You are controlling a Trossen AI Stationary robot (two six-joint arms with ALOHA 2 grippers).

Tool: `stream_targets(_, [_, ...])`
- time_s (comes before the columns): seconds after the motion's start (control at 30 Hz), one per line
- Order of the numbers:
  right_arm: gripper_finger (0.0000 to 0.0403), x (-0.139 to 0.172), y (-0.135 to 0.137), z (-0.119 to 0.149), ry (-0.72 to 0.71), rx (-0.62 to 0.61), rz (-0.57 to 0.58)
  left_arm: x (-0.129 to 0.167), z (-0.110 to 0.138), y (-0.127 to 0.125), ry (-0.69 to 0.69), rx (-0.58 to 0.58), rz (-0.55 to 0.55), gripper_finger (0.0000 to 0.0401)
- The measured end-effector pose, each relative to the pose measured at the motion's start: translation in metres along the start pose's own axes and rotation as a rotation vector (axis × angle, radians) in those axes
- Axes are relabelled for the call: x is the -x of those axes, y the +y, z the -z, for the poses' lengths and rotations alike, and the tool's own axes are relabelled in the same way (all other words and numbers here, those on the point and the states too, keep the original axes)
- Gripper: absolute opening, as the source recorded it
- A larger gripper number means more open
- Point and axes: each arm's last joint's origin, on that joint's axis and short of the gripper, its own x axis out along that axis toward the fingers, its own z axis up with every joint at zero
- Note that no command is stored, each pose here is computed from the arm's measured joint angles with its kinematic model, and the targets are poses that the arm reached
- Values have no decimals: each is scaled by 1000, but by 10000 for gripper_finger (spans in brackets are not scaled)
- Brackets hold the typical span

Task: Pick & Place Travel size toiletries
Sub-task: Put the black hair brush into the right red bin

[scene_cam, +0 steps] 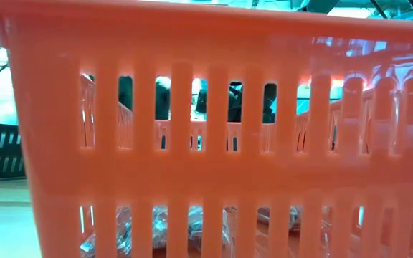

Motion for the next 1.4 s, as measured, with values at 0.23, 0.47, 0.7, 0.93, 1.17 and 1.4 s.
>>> stream_targets(0.23, [1,10,-6,-5,23,-34,8,75,-12,-35,-348,-124,-166,1])
stream_targets(0.47, [0,27,-11,-16,-47,-67,22,134,24,-49,-579,-141,-180,1])
stream_targets(0.7, [0,69,-23,-31,-163,-146,40,141,59,-37,-631,-79,-179,1])
stream_targets(0.93, [0,121,-12,-39,-253,-149,-7,125,76,-27,-568,-74,-203,1])
stream_targets(1.17, [0,193,34,-31,-287,-55,-138,123,78,-26,-564,-100,-211,1])
stream_targets(1.4, [0,258,94,-5,-313,126,-319,123,77,-30,-582,-119,-173,1])
